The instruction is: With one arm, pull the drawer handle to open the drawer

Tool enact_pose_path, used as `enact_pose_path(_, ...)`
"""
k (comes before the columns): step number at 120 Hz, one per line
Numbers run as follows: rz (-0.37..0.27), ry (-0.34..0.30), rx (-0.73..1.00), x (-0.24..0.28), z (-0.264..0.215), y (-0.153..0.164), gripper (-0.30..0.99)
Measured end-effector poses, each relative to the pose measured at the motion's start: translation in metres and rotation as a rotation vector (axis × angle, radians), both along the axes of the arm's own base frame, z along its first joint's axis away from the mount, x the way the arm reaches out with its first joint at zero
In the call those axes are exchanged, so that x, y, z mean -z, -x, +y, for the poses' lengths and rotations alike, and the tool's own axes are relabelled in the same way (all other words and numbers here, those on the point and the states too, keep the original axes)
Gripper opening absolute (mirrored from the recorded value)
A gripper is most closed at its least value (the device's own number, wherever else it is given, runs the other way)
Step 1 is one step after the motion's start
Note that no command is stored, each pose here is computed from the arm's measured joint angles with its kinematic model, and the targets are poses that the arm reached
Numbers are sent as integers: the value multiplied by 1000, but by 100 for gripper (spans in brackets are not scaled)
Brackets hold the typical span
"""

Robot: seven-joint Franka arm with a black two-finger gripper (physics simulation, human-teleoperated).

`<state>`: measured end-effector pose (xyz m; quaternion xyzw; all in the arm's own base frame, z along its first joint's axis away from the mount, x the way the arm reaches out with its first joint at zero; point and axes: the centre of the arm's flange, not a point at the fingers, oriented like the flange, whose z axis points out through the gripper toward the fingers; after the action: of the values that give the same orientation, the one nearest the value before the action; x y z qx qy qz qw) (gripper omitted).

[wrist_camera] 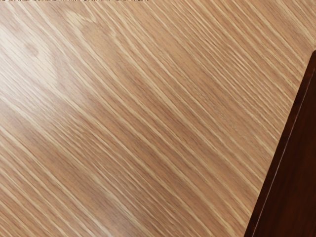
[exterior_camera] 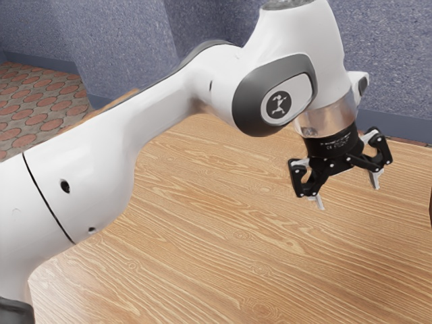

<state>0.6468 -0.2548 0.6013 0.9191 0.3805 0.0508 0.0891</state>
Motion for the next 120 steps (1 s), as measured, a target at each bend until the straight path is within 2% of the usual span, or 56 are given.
enact_pose_path(52,-105,35,122,22,-25,-22,69)
enact_pose_path(74,-152,46,175,16,-44,-14,69)
enact_pose_path(120,-206,61,216,19,-52,-19,69)
